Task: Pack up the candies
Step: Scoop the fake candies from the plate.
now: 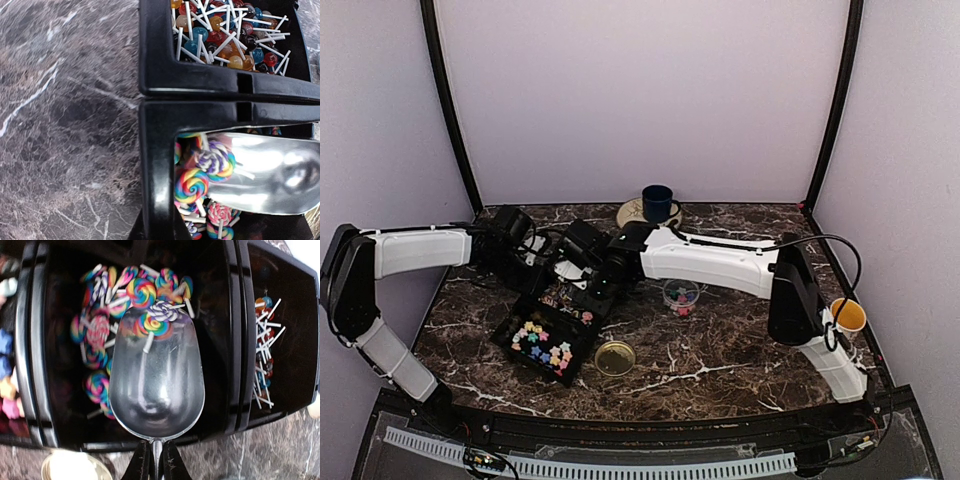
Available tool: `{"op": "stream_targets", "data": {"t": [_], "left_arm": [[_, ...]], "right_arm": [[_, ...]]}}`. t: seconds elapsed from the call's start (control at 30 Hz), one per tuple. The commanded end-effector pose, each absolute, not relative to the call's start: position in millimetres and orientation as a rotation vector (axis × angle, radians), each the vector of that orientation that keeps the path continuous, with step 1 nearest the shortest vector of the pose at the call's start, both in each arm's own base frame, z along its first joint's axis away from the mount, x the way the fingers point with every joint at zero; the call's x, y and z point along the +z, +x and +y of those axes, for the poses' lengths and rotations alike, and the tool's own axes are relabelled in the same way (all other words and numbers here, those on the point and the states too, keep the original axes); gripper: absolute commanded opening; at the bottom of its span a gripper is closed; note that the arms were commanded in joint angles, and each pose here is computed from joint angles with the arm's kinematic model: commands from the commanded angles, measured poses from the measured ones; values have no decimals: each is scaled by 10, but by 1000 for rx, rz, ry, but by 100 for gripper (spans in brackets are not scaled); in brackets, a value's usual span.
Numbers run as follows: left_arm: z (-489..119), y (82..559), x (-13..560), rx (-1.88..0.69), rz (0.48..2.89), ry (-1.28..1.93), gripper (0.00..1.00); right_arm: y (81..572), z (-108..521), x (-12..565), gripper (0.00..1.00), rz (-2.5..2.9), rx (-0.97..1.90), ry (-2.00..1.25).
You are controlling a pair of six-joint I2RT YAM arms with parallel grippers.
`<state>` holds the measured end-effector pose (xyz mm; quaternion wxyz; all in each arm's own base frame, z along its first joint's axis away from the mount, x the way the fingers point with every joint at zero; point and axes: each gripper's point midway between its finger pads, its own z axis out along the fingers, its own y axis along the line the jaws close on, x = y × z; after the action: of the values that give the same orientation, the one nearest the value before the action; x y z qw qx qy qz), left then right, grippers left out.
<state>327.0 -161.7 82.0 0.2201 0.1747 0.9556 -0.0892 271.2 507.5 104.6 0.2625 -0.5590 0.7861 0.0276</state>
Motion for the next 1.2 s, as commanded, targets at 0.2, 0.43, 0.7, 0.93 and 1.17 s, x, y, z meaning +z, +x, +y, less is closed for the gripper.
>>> {"op": "stream_targets", "data": {"t": [0.2,0.43,0.7,0.93,1.17], "left_arm": [[-2081,3471,1547,-530,2335,536,0],[-2097,3460,1587,-545,2316,540,0],[-1945,3529,1587,-434,2322,488,0],[-1952,3524,1564,-440,2330,486,0],[-1952,3528,1522,-444,2351,485,0]], "right_arm": [[2664,5491,362,0,2068,197,-1526],[2519,5580,603,0,1786,411,-1424],[2495,5537,621,0,1777,463,-1421],[2562,5456,758,0,1719,477,-1325],[2711,5388,824,0,1713,404,-1232]]}}
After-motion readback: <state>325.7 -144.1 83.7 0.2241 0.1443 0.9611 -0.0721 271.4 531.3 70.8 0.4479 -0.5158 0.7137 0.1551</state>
